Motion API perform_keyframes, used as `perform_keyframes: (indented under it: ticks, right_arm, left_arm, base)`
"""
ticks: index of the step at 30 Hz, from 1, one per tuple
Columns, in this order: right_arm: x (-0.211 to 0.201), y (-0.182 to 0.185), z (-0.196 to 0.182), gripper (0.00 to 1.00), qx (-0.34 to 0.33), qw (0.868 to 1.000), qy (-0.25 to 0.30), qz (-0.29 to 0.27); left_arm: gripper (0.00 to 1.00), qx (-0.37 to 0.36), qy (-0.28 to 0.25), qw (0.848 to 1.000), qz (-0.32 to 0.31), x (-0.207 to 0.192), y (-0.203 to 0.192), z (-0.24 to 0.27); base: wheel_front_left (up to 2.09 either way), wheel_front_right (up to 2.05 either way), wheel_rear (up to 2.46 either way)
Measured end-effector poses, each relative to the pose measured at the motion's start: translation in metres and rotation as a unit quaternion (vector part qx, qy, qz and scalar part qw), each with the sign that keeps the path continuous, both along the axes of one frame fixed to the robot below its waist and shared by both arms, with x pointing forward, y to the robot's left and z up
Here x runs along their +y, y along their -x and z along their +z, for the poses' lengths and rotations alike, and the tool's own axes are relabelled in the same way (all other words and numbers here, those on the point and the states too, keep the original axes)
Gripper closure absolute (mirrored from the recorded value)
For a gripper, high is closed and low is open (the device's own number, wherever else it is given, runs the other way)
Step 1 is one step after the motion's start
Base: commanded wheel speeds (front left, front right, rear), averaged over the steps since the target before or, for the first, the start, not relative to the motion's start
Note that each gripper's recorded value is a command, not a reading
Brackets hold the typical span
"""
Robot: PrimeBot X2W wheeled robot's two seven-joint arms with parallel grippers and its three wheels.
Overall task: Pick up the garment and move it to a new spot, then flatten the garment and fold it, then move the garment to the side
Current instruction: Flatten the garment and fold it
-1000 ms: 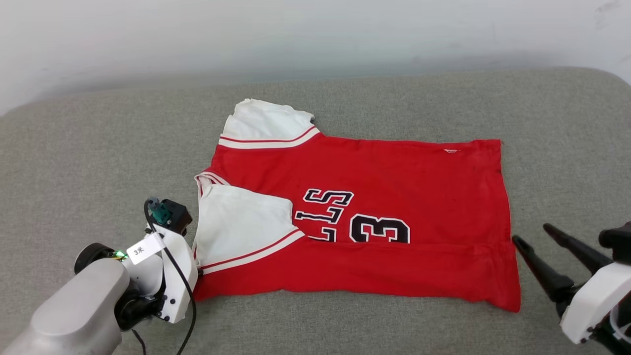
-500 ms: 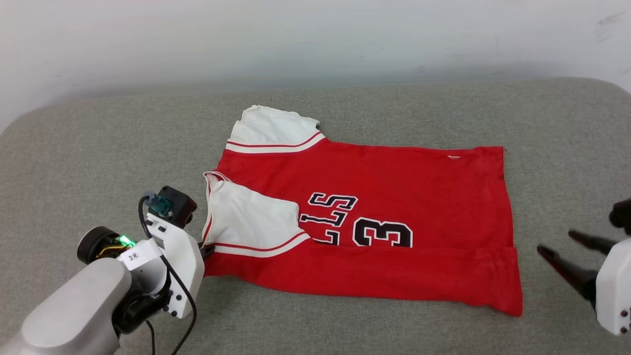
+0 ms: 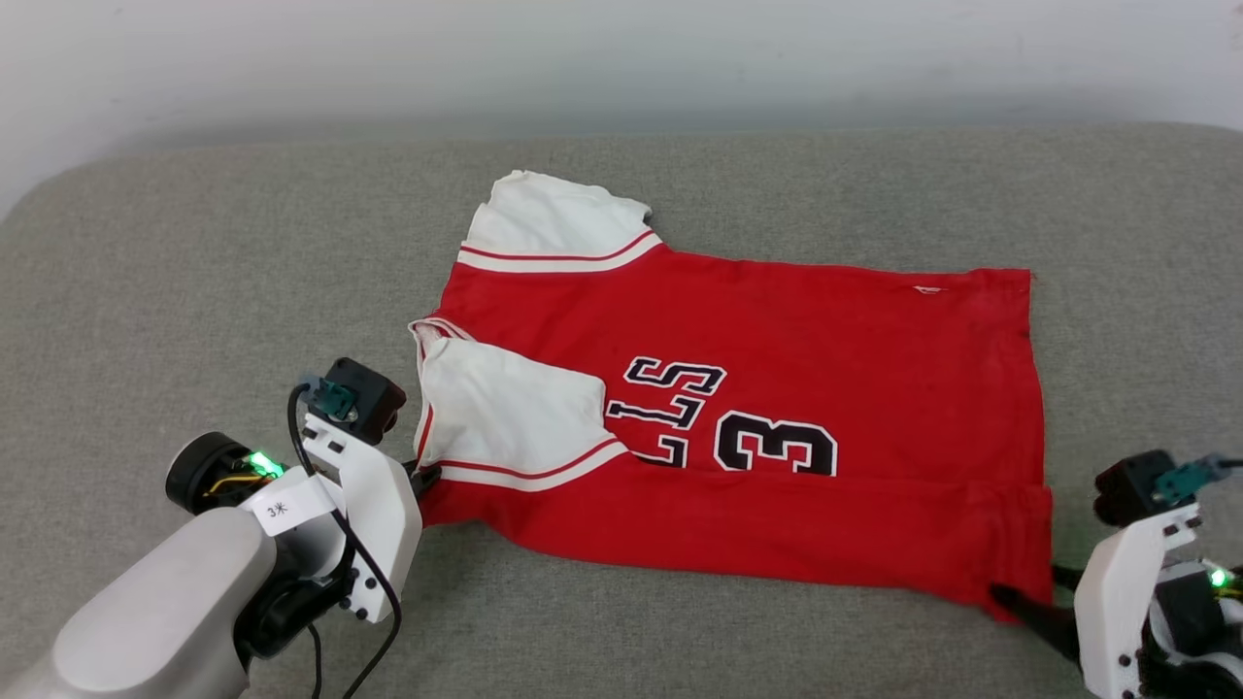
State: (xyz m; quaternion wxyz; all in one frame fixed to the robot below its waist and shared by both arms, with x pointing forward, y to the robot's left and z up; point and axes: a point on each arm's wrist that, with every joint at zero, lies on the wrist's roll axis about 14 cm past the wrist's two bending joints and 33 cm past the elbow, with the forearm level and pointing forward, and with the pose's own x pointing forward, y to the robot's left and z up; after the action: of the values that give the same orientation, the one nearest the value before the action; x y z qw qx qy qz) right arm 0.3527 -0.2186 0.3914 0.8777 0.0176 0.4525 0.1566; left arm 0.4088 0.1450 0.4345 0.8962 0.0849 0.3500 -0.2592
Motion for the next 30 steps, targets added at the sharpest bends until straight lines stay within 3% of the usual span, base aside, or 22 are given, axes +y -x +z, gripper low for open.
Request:
perform_keyframes:
  ticks: [7,8,9,10,21,30]
  right_arm:
    - [0.009,0.007,-0.029,0.00,0.031,0.999,-0.006,0.000]
    - [0.010,0.006,-0.029,0.51,0.028,1.000,-0.008,0.000]
    - [0.010,0.004,-0.028,0.86,0.019,1.000,-0.009,-0.001]
    - [0.009,0.003,-0.027,1.00,0.011,1.000,-0.009,-0.001]
    - [-0.005,-0.010,0.022,1.00,-0.097,0.995,-0.013,-0.002]
    - [-0.016,0.015,0.035,1.00,-0.112,0.994,-0.015,-0.003]
  left_arm:
    - [1.00,0.005,0.002,1.000,0.012,0.005,0.001,-0.007]
    - [1.00,0.004,0.002,1.000,0.013,0.005,0.002,-0.007]
    - [1.00,0.005,0.002,1.000,0.014,0.005,0.002,-0.008]
    - [1.00,0.006,0.003,1.000,0.015,0.006,0.004,-0.009]
    - [1.00,-0.002,0.018,1.000,0.026,0.006,0.025,-0.002]
    - [1.00,0.006,0.024,0.999,0.038,0.011,0.061,-0.001]
  base:
    - [0.00,0.00,0.00]
    - [0.00,0.00,0.00]
    - [0.00,0.00,0.00]
    - [0.00,0.00,0.00]
    - [0.00,0.00,0.00]
    - [0.00,0.00,0.00]
